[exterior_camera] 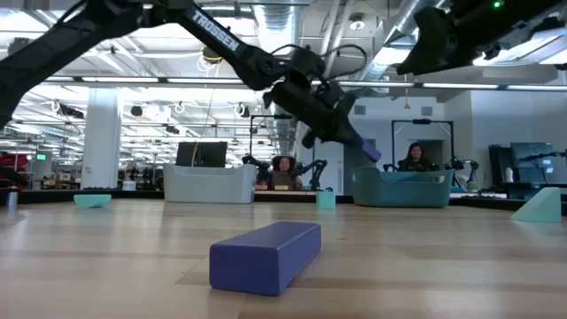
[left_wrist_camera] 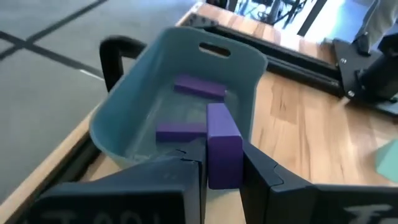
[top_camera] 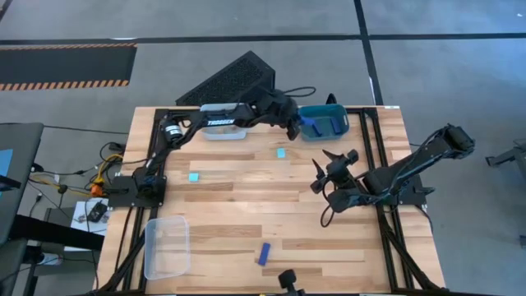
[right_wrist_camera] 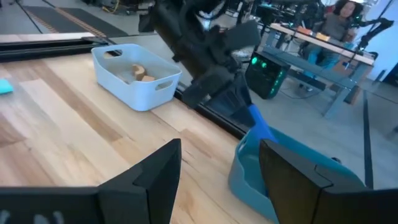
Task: Sort & place blocks by color
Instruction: Put the violet block into the blue bin
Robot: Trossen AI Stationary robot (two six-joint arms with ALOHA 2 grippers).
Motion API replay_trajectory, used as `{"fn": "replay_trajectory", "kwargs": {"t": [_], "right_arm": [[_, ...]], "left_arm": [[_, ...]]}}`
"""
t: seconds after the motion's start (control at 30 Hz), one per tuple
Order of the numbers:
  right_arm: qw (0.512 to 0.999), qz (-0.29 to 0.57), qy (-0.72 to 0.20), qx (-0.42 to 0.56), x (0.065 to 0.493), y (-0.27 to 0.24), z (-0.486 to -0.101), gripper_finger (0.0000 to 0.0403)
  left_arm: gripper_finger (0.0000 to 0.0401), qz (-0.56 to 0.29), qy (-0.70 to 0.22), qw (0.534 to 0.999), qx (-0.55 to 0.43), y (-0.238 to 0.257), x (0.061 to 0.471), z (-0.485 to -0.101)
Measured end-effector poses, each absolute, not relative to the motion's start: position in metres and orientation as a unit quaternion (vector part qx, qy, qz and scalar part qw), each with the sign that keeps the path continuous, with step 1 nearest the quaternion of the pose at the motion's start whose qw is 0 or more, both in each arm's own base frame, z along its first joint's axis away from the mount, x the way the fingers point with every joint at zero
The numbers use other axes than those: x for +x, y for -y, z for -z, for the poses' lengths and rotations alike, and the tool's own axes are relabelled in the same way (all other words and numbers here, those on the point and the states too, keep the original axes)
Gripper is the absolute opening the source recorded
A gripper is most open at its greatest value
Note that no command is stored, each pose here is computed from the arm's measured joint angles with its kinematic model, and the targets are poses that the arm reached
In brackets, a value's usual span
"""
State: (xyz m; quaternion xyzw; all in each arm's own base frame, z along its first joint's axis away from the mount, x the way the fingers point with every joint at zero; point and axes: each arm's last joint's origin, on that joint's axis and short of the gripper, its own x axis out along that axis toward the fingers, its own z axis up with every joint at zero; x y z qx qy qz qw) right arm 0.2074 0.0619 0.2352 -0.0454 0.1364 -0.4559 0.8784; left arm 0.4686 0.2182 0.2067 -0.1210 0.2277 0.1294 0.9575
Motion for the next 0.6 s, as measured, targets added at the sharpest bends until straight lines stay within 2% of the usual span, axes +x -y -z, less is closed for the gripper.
{"fn": "replay_trajectory", "kwargs": {"t": [0.27,0.6], "right_arm": [[0.877,0.456,-0.142,-0.052,0.2066,-0.0614,-0.2340,0.0234],[0.872,0.465,-0.150,-0.042,0.2004,-0.0586,-0.2289,0.0234]], "left_arm": [[0.0059,-0.127,-0.259,0.949,-0.127,-0.2211,0.4740,-0.1988],[0.0157,-0.121,-0.261,0.953,-0.089,-0.2214,0.4742,-0.1994]]}}
